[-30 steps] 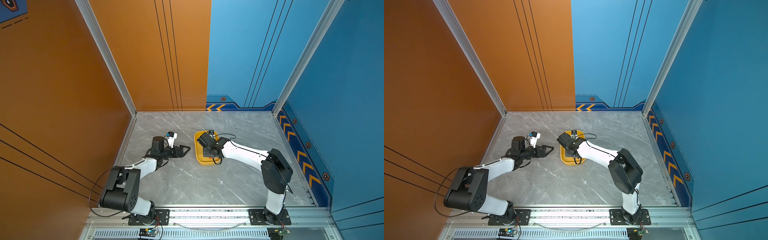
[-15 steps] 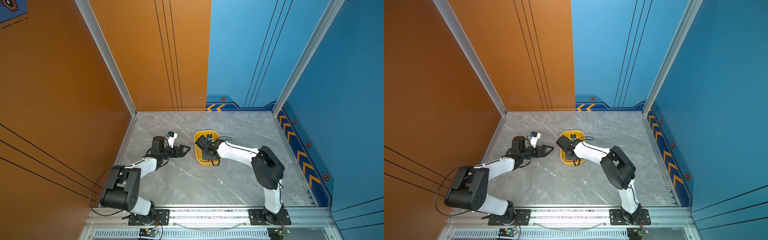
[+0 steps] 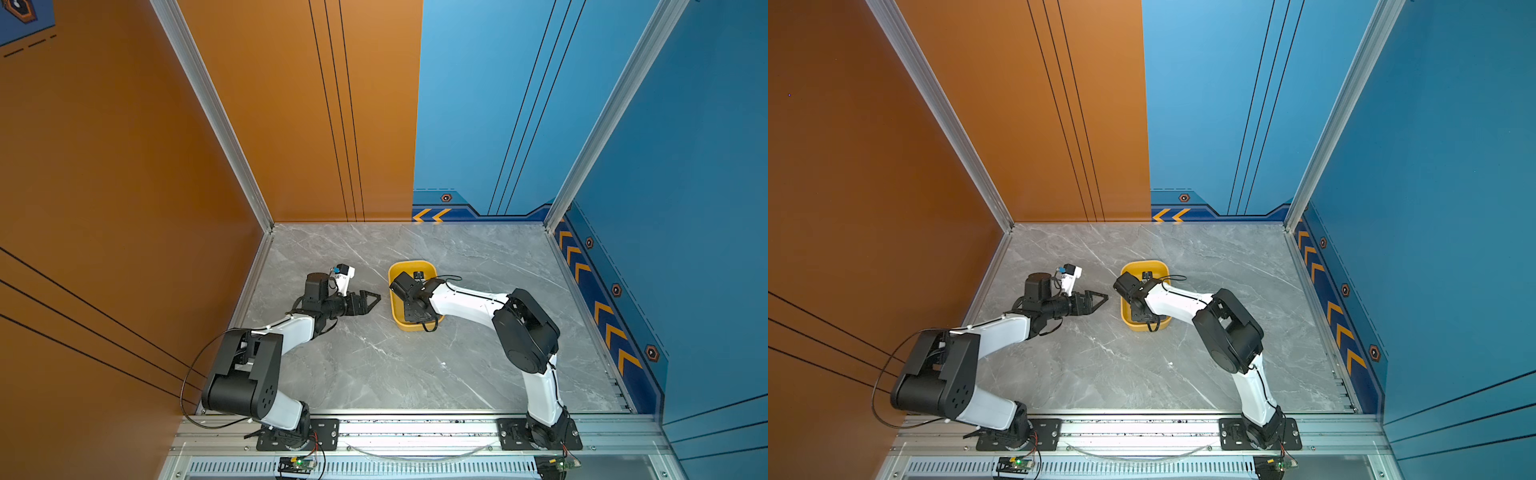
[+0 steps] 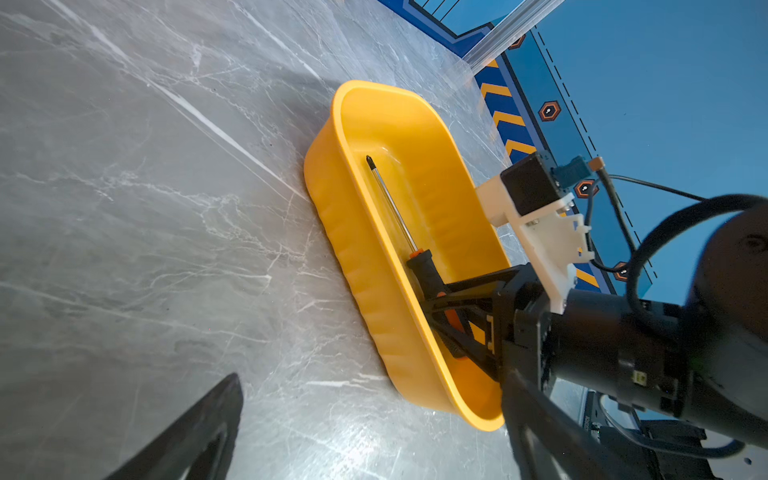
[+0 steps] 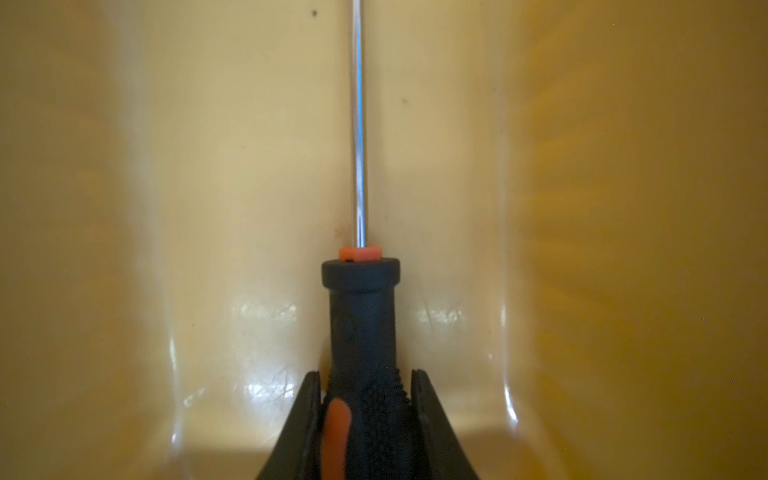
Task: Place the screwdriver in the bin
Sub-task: 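Lower the held screwdriver into the yellow bin with the right gripper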
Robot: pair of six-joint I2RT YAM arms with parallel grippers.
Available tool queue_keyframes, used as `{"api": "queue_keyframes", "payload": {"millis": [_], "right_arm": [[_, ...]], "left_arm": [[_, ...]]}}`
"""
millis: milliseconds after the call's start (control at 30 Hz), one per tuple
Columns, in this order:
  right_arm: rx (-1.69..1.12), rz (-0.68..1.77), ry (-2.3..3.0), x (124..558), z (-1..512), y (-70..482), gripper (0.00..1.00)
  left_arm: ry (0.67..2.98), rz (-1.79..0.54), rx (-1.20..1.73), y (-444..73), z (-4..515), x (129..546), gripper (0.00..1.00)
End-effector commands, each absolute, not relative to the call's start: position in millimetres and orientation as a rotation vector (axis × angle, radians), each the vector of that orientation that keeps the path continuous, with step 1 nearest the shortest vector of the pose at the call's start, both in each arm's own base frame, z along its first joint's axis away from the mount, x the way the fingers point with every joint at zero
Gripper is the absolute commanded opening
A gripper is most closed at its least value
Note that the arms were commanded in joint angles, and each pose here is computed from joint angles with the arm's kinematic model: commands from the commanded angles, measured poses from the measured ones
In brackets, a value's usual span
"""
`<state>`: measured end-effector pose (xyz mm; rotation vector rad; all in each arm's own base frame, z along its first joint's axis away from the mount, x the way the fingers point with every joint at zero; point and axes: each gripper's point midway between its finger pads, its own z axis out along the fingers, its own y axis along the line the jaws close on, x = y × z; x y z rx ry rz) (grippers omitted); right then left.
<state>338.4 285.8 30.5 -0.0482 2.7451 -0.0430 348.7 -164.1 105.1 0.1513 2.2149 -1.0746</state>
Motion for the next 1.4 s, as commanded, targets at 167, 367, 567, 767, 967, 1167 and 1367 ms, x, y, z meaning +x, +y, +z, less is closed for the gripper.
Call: {"api": "queue_keyframes", "payload": {"millis": [167, 367, 567, 767, 967, 1167, 1367], "right_arm": [[-0.004, -0.038, 2.759, 342.1, 30.9, 286.5, 0.01], [-0.001, -0.05, 2.778, 342.2, 22.0, 285.4, 0.07], [-0.003, -0.049, 2.781, 342.8, 20.9, 285.3, 0.28], [-0.002, -0.044, 2.773, 343.6, 24.4, 286.1, 0.41], [-0.004, -0.05, 2.769, 343.6, 26.2, 284.1, 0.51], [-0.004, -0.016, 2.732, 345.4, 50.9, 283.8, 0.54], [-0.018, -0.013, 2.701, 343.3, 76.2, 277.4, 0.58]], "left_arm": [[2.207, -1.099, 0.155, -165.0, 110.6, 353.0, 0.98], [2.205, -1.097, 0.155, -164.1, 110.9, 353.3, 0.98], [2.207, -1.098, 0.154, -164.2, 110.2, 353.2, 0.98], [2.206, -1.098, 0.153, -163.7, 110.5, 353.4, 0.98], [2.207, -1.1, 0.155, -164.2, 110.4, 353.0, 0.98], [2.207, -1.1, 0.154, -164.1, 110.5, 353.2, 0.98], [2.208, -1.1, 0.153, -163.7, 110.1, 353.2, 0.98]]}}
